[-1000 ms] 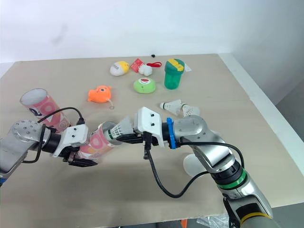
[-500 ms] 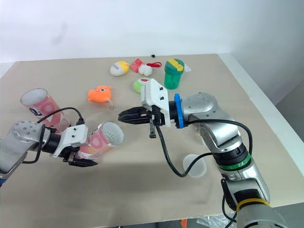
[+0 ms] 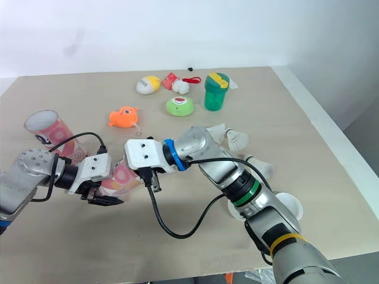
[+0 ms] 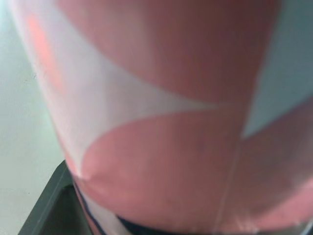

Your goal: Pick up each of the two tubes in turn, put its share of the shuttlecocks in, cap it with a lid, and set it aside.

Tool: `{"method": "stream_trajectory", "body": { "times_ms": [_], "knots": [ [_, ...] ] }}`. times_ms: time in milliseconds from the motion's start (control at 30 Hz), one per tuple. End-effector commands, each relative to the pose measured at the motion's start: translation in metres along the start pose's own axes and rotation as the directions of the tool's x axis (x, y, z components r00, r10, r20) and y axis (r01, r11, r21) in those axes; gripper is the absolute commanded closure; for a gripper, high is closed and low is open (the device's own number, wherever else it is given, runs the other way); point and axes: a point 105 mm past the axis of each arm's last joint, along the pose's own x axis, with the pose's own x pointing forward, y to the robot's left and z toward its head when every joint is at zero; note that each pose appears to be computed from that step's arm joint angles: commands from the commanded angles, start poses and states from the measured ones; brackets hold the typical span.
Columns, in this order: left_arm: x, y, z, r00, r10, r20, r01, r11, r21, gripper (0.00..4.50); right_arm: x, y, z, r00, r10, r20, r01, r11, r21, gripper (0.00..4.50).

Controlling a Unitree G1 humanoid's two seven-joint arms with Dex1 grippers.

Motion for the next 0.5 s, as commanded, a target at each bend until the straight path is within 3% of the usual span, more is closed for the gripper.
{"method": "stream_trajectory", "body": {
  "times_ms": [33, 200, 500],
  "knots": [
    [0.0, 0.001, 0.005, 1.0, 0.014, 0.007, -0.014, 1.0, 0.028, 1.22, -0.009, -0.004, 0.028, 0.996, 0.009, 0.09, -0.004, 0.999, -0.054, 4.47],
    [-0.001, -0.001, 0.003, 1.0, 0.019, 0.014, -0.019, 1.0, 0.02, 1.22, -0.054, -0.007, 0.034, 0.991, -0.05, 0.126, 0.048, 0.999, 0.018, 4.47],
    [-0.002, 0.001, 0.02, 0.992, 0.037, 0.123, -0.04, 0.999, 0.023, 1.22, -0.122, 0.007, 0.027, 0.982, -0.165, 0.097, 0.142, 0.968, 0.209, 4.47]
  ]
}}
